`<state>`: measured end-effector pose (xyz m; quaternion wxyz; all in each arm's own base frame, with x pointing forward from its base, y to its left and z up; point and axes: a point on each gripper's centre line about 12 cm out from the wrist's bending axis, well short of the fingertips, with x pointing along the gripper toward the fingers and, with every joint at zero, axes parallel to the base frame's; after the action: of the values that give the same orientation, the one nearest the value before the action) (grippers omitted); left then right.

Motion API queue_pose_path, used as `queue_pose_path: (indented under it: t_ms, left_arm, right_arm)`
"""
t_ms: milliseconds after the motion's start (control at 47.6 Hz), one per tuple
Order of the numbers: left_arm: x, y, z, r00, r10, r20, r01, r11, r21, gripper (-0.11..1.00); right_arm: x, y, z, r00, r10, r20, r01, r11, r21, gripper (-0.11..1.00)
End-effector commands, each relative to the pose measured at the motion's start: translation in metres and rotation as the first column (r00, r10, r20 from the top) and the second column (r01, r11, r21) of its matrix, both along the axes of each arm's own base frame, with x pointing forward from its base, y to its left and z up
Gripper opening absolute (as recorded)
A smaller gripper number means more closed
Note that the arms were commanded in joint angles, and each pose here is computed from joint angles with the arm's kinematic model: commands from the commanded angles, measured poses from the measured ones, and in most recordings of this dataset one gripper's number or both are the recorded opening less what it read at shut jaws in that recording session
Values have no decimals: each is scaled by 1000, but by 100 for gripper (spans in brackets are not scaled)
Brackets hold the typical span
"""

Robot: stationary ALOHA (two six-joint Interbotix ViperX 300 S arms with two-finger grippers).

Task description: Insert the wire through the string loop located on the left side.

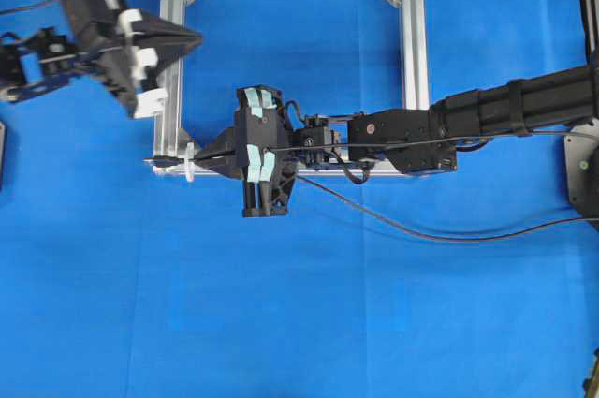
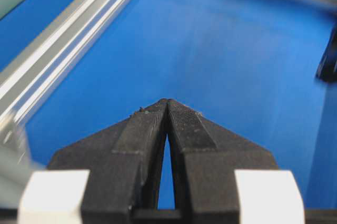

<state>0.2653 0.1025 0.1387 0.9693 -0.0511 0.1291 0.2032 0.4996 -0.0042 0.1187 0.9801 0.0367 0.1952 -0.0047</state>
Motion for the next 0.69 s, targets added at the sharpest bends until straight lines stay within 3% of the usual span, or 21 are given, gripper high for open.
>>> queue_pose_path:
  t_ms: [0,189,378,546,672]
  left_arm:
    - [-16,-1,5,1000,16,20,-16,1000,11,0]
    - [-49,-1,2,998,63,9,-63,998,13,0]
    - [-56,-4,3,998,65,18,-65,998,5,0]
    - [-48,-26,6,999,-40,32,40,999,8,0]
    - [-43,-53,11,986,-157,51,156,988,14,0]
  right_arm:
    - [4,0,17,999,2,43,-2,1000,-3,0]
    - [5,-1,18,999,0,44,0,1000,-2,0]
    - [4,0,17,999,1,43,-1,1000,-2,0]
    - [4,-1,17,999,1,43,-1,1000,-3,0]
    - [5,-1,18,999,0,44,0,1000,-2,0]
